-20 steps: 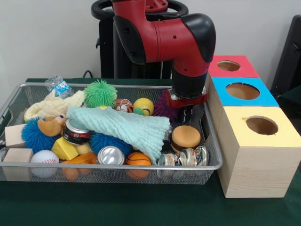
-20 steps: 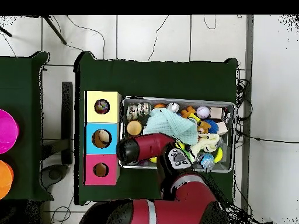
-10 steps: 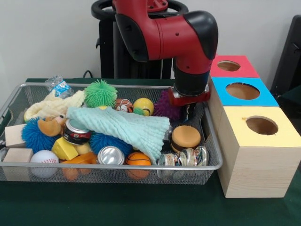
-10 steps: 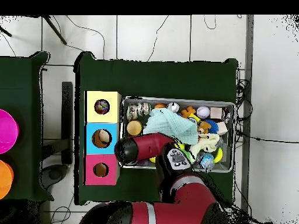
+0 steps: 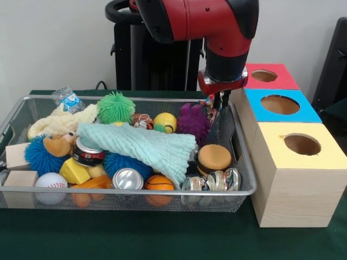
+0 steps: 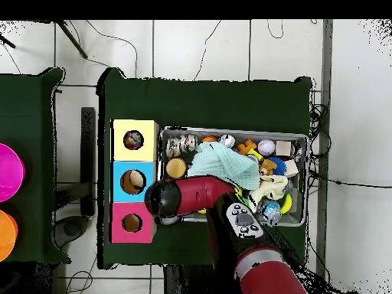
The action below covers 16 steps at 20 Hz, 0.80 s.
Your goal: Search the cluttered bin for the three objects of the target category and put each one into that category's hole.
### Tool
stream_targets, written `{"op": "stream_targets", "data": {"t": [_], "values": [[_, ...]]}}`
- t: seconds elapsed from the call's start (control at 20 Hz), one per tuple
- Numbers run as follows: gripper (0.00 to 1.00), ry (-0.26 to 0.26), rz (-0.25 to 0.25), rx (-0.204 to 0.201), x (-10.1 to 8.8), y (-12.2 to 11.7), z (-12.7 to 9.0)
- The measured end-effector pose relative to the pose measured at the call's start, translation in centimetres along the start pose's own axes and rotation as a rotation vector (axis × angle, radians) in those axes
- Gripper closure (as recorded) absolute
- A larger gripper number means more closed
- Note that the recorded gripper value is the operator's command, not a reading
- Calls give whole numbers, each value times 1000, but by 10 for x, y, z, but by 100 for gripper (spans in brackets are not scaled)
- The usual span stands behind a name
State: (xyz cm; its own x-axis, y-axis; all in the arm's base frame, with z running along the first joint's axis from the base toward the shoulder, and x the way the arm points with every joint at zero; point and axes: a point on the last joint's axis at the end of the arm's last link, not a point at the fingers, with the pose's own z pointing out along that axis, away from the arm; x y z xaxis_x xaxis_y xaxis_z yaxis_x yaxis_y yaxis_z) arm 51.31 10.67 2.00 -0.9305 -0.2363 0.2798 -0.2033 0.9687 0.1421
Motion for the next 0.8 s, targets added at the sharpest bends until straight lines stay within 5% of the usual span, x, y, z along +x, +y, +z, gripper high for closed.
{"op": "stream_targets", "data": {"t": [0.5,0.8], "values": [[100,67,-35,-46,16,26,-39],[100,8,-43,-7,10,29,-81]]}}
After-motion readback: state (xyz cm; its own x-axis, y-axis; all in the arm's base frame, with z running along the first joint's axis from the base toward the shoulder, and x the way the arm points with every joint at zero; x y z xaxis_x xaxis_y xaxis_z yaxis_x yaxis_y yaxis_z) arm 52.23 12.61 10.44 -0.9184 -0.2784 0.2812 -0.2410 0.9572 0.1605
